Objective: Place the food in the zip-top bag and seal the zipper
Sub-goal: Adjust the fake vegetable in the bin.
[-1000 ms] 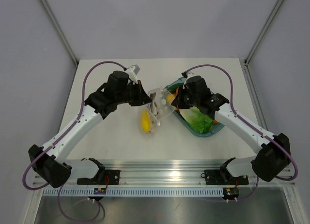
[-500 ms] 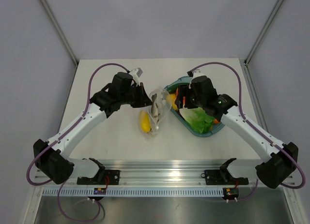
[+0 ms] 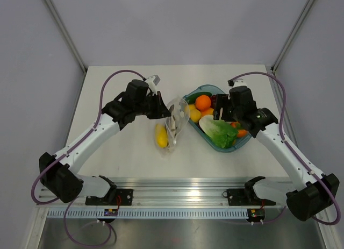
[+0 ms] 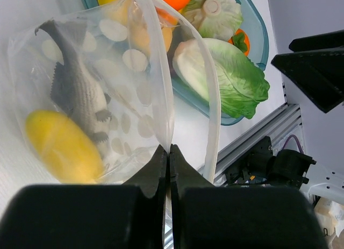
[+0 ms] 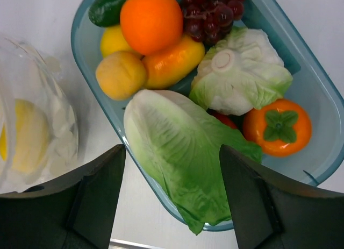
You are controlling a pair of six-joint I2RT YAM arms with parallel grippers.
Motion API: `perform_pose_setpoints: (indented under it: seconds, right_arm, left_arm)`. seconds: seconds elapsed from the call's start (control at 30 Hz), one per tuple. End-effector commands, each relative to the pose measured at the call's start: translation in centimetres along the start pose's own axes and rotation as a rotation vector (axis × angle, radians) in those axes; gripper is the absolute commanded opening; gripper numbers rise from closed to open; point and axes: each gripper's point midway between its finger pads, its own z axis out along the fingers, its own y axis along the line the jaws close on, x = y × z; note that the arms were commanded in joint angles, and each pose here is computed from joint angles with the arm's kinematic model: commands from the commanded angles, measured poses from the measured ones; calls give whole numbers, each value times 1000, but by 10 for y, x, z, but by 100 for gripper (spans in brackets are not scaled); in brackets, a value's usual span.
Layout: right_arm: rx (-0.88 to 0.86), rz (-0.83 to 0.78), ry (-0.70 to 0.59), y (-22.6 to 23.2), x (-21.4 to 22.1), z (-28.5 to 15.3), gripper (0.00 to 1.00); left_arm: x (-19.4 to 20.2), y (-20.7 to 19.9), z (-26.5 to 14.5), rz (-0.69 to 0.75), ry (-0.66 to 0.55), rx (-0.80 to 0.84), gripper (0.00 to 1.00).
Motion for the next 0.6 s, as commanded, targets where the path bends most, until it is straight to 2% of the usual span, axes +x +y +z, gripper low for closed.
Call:
perform_pose_setpoints:
  seconds: [0.0, 0.23, 0.37, 0.57]
  right_arm:
    - [1, -7, 23, -5, 13, -6, 78]
    - [29, 2, 71, -16, 34, -12, 78]
    - [1, 41, 71, -17, 46, -30, 78]
    - [-42, 147, 148, -15, 84, -40, 76]
  left_arm:
    - [-9, -14, 3, 14, -24, 68, 0]
    - [-4, -13, 5, 13, -15, 70, 0]
    - [-4, -13, 5, 16, -16, 73, 0]
    - [-4, -15, 8, 15, -9, 89, 0]
